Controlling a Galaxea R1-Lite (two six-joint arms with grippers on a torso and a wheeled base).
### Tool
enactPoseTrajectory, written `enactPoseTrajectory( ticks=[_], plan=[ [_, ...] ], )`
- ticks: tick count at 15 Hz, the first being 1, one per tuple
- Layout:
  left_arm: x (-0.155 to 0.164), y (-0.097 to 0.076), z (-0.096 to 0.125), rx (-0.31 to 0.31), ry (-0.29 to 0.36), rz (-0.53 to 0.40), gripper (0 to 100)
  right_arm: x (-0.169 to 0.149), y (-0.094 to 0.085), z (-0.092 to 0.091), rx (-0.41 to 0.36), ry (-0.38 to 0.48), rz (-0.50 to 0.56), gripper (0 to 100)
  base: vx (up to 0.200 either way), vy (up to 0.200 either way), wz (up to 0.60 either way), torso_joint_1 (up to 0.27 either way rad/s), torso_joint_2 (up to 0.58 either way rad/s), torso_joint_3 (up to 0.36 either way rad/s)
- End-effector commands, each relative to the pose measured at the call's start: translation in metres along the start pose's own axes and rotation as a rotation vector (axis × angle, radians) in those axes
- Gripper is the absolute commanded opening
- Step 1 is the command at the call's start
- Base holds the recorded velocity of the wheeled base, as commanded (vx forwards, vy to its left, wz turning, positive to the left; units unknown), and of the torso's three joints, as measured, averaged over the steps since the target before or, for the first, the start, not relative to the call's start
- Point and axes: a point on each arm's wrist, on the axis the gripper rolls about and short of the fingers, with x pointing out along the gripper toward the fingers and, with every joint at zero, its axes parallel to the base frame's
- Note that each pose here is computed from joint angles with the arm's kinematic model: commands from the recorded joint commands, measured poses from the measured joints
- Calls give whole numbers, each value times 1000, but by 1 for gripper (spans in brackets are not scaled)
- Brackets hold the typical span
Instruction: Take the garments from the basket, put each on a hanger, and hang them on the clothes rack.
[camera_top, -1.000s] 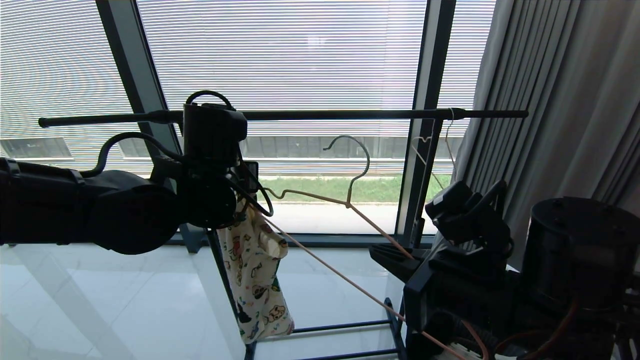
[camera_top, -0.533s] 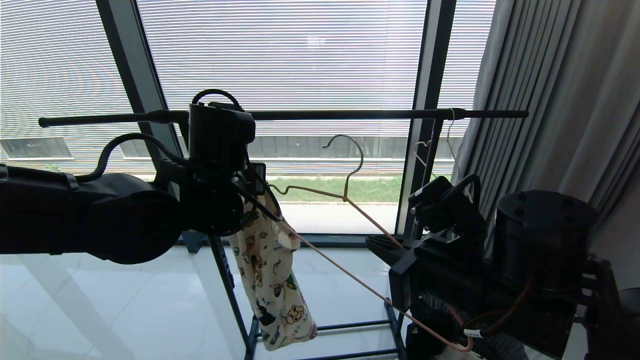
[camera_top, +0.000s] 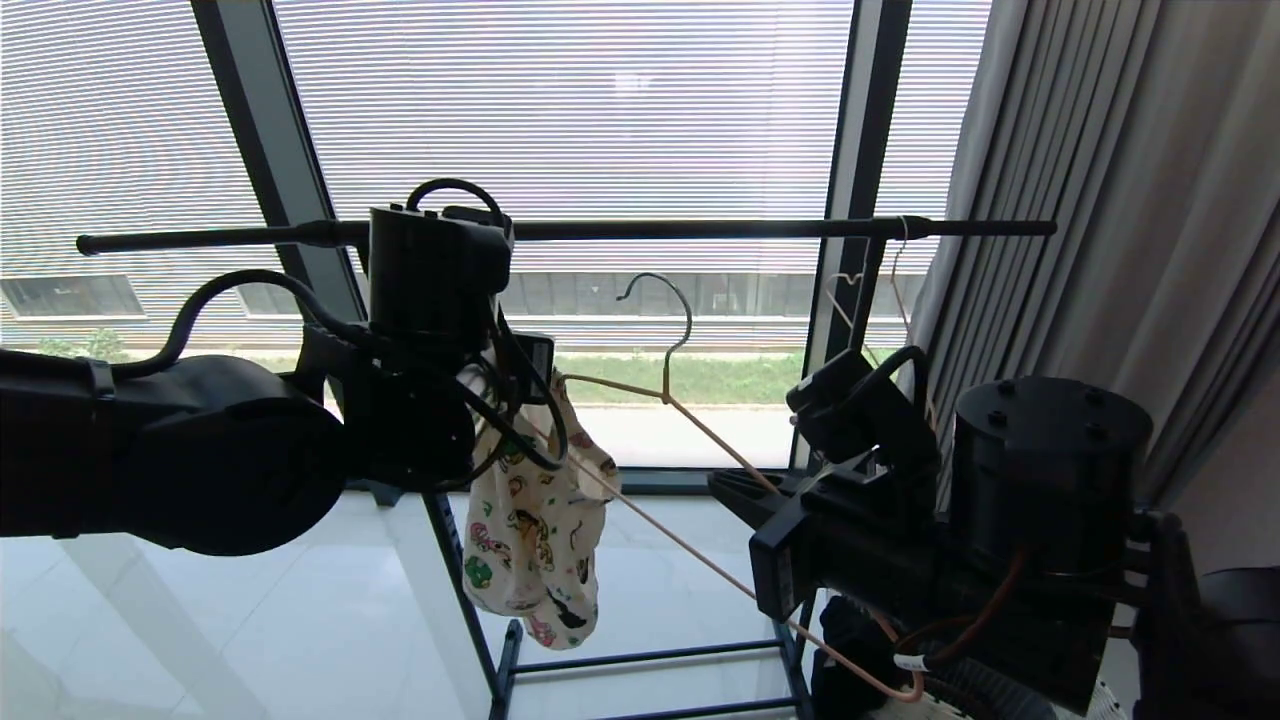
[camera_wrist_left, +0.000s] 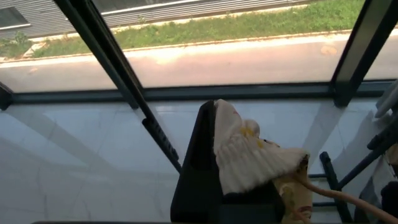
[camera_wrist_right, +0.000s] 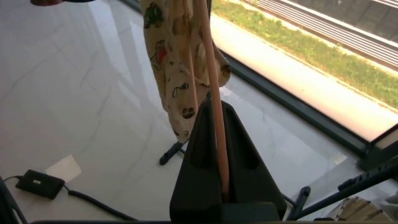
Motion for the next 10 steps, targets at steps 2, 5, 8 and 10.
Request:
enactPoseTrajectory(
  ticks=[2, 5, 8, 10],
  plan=[
    [1, 13, 3, -17, -6, 29, 0, -8, 2, 1, -3, 8, 12, 0, 0, 0, 0, 0, 0, 0],
    [-8, 0, 3, 9, -15, -43, 0, -6, 9, -3, -9, 21, 37, 0, 0, 0, 0, 0, 0, 0],
    [-11, -4, -1, 52, -9, -61, 0, -5, 14, -5, -14, 30, 53, 0, 0, 0, 0, 0, 0, 0],
    [-14, -4, -2, 79, -12, -101, 0, -6, 15, -9, -17, 48, 54, 0, 0, 0, 0, 0, 0, 0]
  ],
)
